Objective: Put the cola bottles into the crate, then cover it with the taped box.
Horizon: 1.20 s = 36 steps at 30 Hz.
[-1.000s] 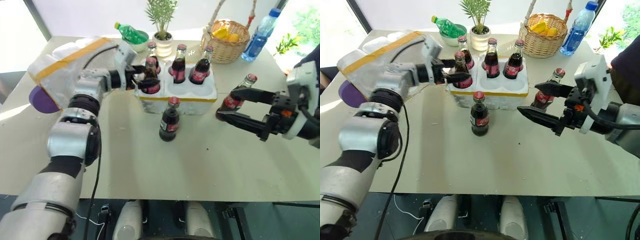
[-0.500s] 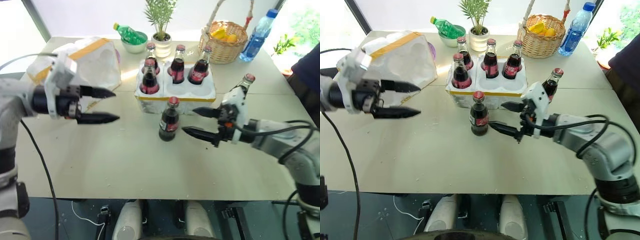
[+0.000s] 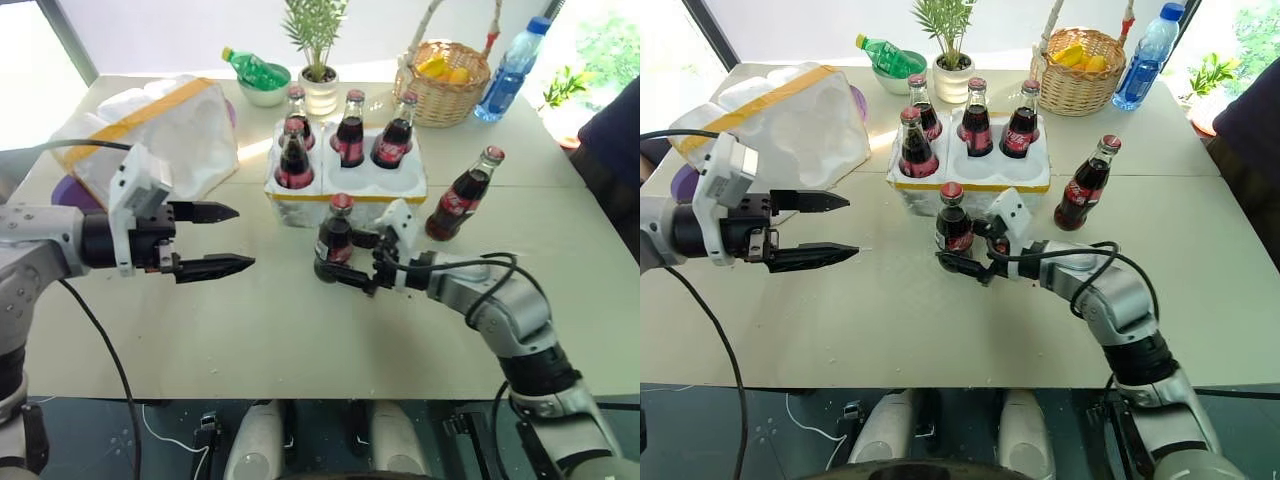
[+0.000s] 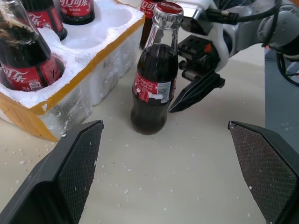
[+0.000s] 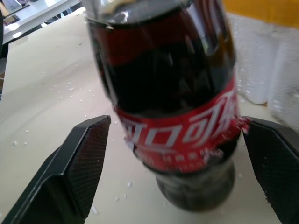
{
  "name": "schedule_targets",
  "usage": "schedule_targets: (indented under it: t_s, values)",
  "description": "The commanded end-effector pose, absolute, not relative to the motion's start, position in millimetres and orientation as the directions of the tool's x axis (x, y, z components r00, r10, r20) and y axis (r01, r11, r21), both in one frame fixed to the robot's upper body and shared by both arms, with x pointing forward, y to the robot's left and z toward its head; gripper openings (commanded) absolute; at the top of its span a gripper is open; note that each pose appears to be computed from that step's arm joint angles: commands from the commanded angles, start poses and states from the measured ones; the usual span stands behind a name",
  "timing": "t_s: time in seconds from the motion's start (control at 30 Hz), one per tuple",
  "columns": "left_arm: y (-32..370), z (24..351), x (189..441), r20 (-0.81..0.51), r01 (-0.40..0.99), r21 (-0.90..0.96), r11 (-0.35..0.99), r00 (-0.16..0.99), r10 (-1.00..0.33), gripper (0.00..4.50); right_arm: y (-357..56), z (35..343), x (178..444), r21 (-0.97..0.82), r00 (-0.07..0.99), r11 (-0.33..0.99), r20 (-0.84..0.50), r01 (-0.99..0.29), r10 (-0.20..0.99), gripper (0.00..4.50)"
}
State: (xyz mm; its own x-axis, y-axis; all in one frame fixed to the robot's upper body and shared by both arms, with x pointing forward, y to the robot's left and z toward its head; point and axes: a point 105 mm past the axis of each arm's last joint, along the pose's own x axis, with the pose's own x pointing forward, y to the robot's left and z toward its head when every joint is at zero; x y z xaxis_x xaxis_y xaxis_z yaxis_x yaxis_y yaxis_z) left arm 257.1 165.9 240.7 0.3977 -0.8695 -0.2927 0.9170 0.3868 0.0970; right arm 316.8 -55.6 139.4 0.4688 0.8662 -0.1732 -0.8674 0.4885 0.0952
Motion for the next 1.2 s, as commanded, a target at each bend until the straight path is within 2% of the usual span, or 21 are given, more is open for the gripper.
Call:
schedule_targets:
  t_s: [0.03, 0.1, 0.17, 0.27, 0.33, 0.37, 0.43, 0.5, 0.63, 0.77, 0.93, 1.0, 1.03, 1.2]
  values:
    - [167.4, 252.0, 255.2, -0.272, 0.905, 0.157, 0.395, 0.424, -0.864, 4.49, -48.7, 148.9, 325.4, 0.049, 0.479, 0.489, -0.132, -0.871, 0.868, 4.24]
    - [166.8, 253.1, 255.7, -0.266, 0.903, 0.159, 0.399, 0.428, -0.863, 4.5, -49.3, 154.6, 324.1, 0.041, 0.474, 0.481, -0.109, -0.876, 0.873, 3.73]
    - [167.3, 254.7, 256.8, -0.256, 0.899, 0.161, 0.408, 0.437, -0.862, 4.5, -50.7, 179.6, 315.7, 0.038, 0.438, 0.438, -0.026, -0.898, 0.899, 2.85]
    - [169.6, 255.3, 259.0, -0.242, 0.89, 0.159, 0.427, 0.455, -0.857, 4.5, -54.3, 228.5, 304.7, 0.042, 0.379, 0.377, 0.114, -0.925, 0.918, 2.86]
    - [170.2, 254.8, 261.0, -0.237, 0.886, 0.161, 0.435, 0.463, -0.854, 4.5, -57.2, 257.6, 309.6, 0.032, 0.386, 0.386, 0.171, -0.922, 0.907, 2.86]
    - [170.2, 254.6, 261.8, -0.235, 0.885, 0.161, 0.438, 0.465, -0.854, 4.5, -58.4, 267.4, 314.7, 0.023, 0.405, 0.407, 0.184, -0.913, 0.896, 2.86]
    - [168.4, 255.1, 264.4, -0.223, 0.883, 0.166, 0.44, 0.468, -0.855, 4.5, -65.0, 287.7, 349.2, -0.06, 0.544, 0.562, 0.188, -0.825, 0.818, 2.86]
    - [167.3, 255.1, 266.0, -0.218, 0.881, 0.168, 0.441, 0.47, -0.855, 4.5, -69.1, 296.6, 368.3, -0.103, 0.615, 0.639, 0.191, -0.762, 0.765, 2.86]
    - [164.9, 255.9, 268.2, -0.203, 0.877, 0.175, 0.447, 0.476, -0.856, 4.5, -69.0, 286.7, 400.3, -0.151, 0.699, 0.712, 0.135, -0.686, 0.702, 2.86]
    - [164.6, 259.0, 268.5, -0.191, 0.869, 0.189, 0.456, 0.488, -0.852, 4.5, -52.8, 258.4, 403.2, -0.121, 0.674, 0.674, 0.045, -0.728, 0.737, 2.86]
    - [166.6, 259.6, 268.5, -0.184, 0.86, 0.197, 0.471, 0.504, -0.844, 4.5, -50.3, 219.2, 411.4, -0.057, 0.705, 0.703, -0.062, -0.709, 0.707, 2.86]
    - [165.7, 259.3, 268.6, -0.179, 0.859, 0.195, 0.472, 0.505, -0.844, 4.5, -55.5, 210.0, 418.0, -0.024, 0.736, 0.737, -0.081, -0.675, 0.672, 3.94]
    - [165.0, 259.2, 268.6, -0.176, 0.86, 0.194, 0.472, 0.504, -0.846, 4.5, -57.8, 208.7, 420.1, -0.028, 0.748, 0.749, -0.082, -0.662, 0.658, 4.32]
    - [157.6, 262.5, 268.3, -0.145, 0.877, 0.172, 0.448, 0.473, -0.869, 4.5, -82.2, 224.9, 416.8, -0.063, 0.784, 0.781, -0.038, -0.621, 0.62, 4.42]
